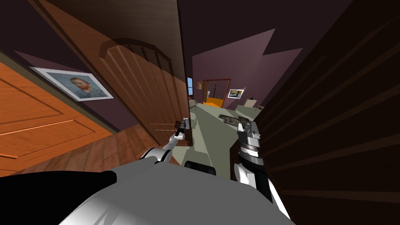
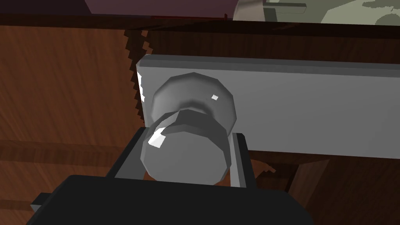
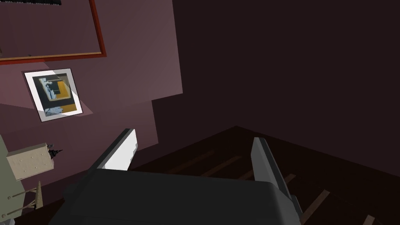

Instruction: Push the door open

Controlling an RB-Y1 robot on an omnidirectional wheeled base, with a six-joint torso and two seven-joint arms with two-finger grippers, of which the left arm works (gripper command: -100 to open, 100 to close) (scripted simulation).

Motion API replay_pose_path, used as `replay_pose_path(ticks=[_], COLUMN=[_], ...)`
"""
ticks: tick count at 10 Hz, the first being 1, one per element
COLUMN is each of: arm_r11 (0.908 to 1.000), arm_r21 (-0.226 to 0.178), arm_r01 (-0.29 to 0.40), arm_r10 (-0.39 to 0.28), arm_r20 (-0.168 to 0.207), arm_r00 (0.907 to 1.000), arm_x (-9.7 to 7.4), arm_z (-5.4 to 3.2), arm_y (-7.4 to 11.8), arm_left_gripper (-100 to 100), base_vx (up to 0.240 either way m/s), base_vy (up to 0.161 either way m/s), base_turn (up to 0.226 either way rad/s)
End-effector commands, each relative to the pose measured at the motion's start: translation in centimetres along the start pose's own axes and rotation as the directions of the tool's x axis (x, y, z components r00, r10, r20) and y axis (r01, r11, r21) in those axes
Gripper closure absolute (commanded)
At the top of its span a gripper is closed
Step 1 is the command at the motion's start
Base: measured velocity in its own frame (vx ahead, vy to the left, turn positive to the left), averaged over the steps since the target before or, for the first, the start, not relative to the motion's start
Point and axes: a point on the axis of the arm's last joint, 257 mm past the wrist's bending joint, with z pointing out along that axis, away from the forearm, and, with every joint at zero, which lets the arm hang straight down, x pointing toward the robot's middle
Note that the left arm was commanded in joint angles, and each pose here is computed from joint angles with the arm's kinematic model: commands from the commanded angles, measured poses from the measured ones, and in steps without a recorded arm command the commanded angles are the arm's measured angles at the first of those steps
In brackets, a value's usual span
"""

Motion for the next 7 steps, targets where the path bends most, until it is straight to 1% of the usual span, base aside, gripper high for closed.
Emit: replay_pose_path(ticks=[1,2,4,5,6,7], arm_r11=[1.0,1.0,1.0,1.0,1.0,1.0], arm_r21=[0.0,0.004,0.005,0.005,0.001,0.006], arm_r01=[0.0,0.001,0.001,0.001,0.001,0.001], arm_r10=[0.0,-0.001,-0.001,-0.001,-0.001,-0.002], arm_r20=[0.0,0.016,0.036,0.036,0.036,0.061], arm_r00=[1.0,0.9999,0.9994,0.9994,0.9993,0.9981], arm_x=[0.0,-0.7,-1.6,-1.6,-1.6,-2.6], arm_z=[0.0,0.08,0.07,0.07,0.02,0.05], arm_y=[0.0,-0.2,-0.2,-0.2,0.0,-0.2], arm_left_gripper=[100,100,100,100,100,100], base_vx=[0.072,0.126,0.209,0.132,0.054,0.141], base_vy=[-0.029,-0.023,-0.051,-0.046,-0.02,-0.059], base_turn=[0.027,0.048,0.066,0.031,-0.004,0.07])
